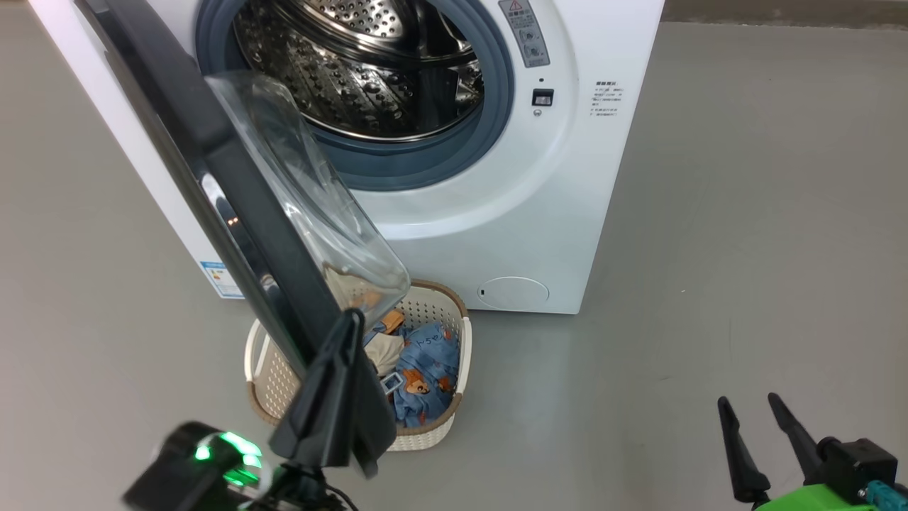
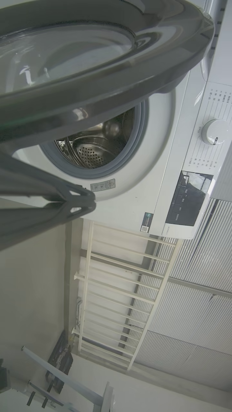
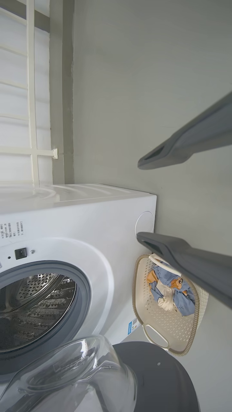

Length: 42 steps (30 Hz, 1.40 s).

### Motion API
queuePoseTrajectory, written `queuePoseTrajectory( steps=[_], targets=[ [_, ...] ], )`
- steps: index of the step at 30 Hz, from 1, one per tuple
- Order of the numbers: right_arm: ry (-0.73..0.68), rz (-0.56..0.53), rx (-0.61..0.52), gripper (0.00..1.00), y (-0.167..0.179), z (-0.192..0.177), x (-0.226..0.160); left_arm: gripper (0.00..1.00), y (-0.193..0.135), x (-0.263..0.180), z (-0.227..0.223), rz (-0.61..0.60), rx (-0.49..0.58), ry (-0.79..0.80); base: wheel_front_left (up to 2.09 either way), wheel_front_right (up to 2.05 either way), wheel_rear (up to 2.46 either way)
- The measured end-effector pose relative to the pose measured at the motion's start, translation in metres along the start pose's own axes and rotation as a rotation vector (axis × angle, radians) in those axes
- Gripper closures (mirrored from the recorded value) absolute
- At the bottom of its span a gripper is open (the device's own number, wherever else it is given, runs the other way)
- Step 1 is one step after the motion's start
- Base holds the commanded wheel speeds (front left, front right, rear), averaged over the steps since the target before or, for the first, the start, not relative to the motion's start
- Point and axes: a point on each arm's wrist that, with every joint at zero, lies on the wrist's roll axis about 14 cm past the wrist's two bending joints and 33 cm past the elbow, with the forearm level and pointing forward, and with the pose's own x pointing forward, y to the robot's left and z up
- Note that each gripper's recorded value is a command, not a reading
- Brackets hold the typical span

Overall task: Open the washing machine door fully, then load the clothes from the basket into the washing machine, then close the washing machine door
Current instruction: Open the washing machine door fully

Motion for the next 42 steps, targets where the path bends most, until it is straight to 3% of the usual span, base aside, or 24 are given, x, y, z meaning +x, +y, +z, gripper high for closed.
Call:
queuePoseTrajectory(
  steps=[12, 22, 42],
  targets=[
    [-0.01, -0.003, 0.002, 0.0, 0.007, 0.0, -0.002, 1.0, -0.001, -0.013, -0.069, 0.026, -0.111, 0.211, 0.0, 0.0, 0.0],
    [0.002, 0.002, -0.009, 0.0, 0.008, -0.003, -0.002, 1.0, 0.006, -0.017, -0.103, 0.049, -0.143, 0.296, 0.0, 0.0, 0.0],
    [-0.02, 0.069, -0.026, 0.0, 0.028, 0.004, 0.007, 1.0, 0.029, -0.031, -0.109, 0.136, -0.124, 0.301, 0.0, 0.0, 0.0]
  ],
)
